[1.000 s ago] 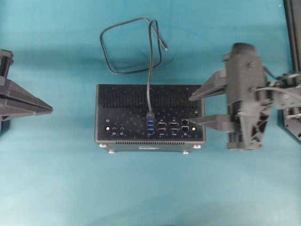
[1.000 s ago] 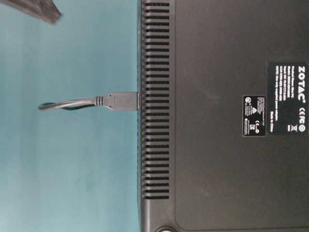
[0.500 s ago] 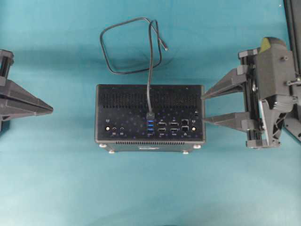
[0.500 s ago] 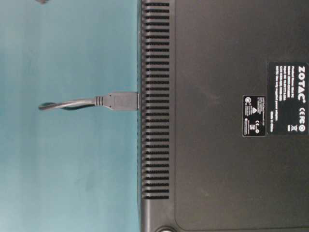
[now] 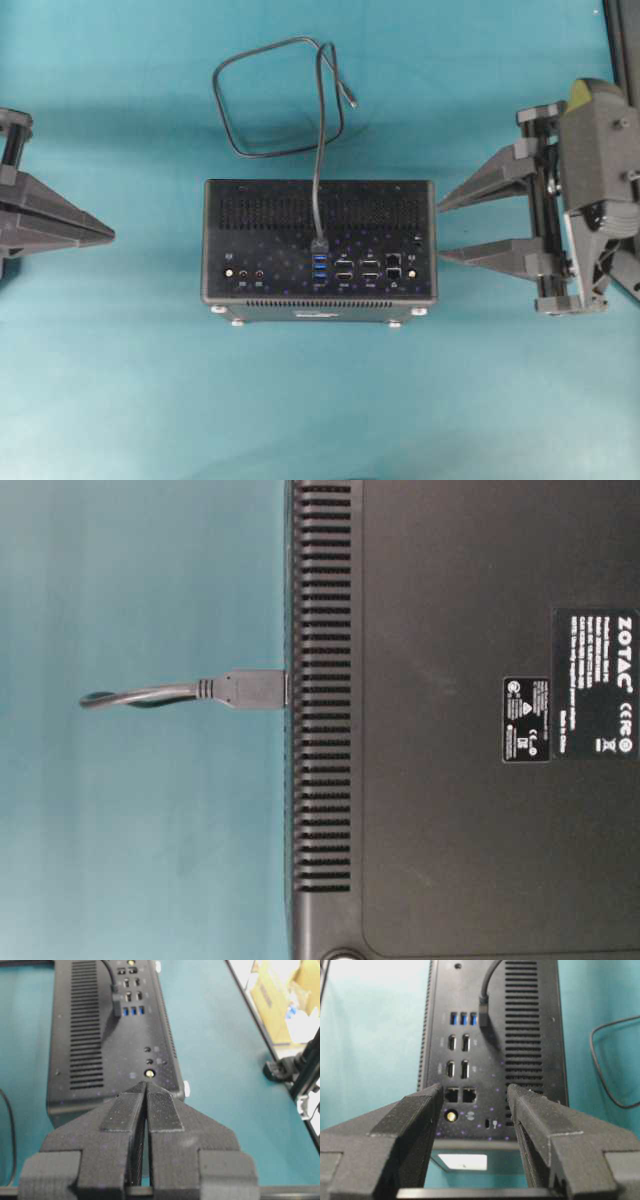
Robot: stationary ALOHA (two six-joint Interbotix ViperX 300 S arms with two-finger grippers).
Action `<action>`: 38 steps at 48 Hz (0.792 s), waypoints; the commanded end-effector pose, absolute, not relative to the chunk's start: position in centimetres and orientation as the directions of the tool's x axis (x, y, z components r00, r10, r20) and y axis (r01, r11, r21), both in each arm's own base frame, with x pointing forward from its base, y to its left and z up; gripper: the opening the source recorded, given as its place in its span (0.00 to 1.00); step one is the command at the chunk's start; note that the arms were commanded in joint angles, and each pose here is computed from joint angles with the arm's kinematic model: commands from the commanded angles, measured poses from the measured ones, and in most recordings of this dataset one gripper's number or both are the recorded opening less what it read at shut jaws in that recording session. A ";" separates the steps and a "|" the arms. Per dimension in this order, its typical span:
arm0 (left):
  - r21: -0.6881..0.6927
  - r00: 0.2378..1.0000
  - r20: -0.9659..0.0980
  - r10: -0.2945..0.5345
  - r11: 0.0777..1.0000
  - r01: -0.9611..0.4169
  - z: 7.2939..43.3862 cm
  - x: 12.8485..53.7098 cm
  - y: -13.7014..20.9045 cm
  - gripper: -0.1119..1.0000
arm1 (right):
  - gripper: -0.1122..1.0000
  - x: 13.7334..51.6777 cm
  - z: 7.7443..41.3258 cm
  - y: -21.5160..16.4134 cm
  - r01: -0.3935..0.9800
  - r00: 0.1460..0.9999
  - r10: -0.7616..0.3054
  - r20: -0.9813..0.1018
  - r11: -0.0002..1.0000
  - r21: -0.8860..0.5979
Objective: Insert the USB into the PC box with both arms.
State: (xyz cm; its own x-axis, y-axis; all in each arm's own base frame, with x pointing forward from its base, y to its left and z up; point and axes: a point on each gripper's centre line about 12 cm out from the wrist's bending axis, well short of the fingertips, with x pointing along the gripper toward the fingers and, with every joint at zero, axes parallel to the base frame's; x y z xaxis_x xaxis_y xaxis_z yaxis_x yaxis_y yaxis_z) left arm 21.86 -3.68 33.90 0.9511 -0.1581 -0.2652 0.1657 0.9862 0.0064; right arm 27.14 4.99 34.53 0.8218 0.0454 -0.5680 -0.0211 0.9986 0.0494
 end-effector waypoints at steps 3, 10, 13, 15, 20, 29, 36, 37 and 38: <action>0.009 0.955 -0.249 -0.160 0.986 0.167 34.5 22.0 -3.7 0.10 | 0.65 27.1 35.2 5.1 -0.026 0.835 0.055 -0.547 0.998 0.060; 0.008 0.955 -0.249 -0.160 0.986 0.167 34.5 22.0 -3.7 0.10 | 0.65 27.0 35.2 5.2 -0.030 0.836 0.058 -0.546 0.998 0.061; 0.008 0.955 -0.250 -0.159 0.986 0.167 34.5 22.0 -3.7 0.10 | 0.65 27.0 35.2 5.3 -0.034 0.838 0.062 -0.542 0.998 0.061; 0.008 0.955 -0.249 -0.159 0.986 0.167 34.5 22.0 -3.7 0.10 | 0.65 27.1 35.2 5.3 -0.035 0.838 0.063 -0.542 0.997 0.061; 0.008 0.955 -0.250 -0.159 0.986 0.167 34.5 22.0 -3.7 0.10 | 0.65 27.1 35.1 5.4 -0.041 0.842 0.069 -0.535 0.997 0.063; 0.008 0.955 -0.250 -0.159 0.986 0.167 34.5 22.0 -3.7 0.10 | 0.65 27.2 35.0 5.5 -0.046 0.846 0.073 -0.528 0.997 0.065; 0.008 0.955 -0.250 -0.159 0.986 0.167 34.5 22.0 -3.7 0.10 | 0.65 27.1 34.9 5.5 -0.047 0.846 0.075 -0.528 0.997 0.065; 0.006 0.955 -0.250 -0.160 0.986 0.167 34.5 22.0 -3.7 0.10 | 0.65 27.1 34.9 5.5 -0.047 0.845 0.074 -0.529 0.997 0.065; 0.006 0.955 -0.250 -0.160 0.986 0.167 34.5 22.0 -3.7 0.10 | 0.65 27.1 34.9 5.5 -0.046 0.846 0.073 -0.528 0.997 0.065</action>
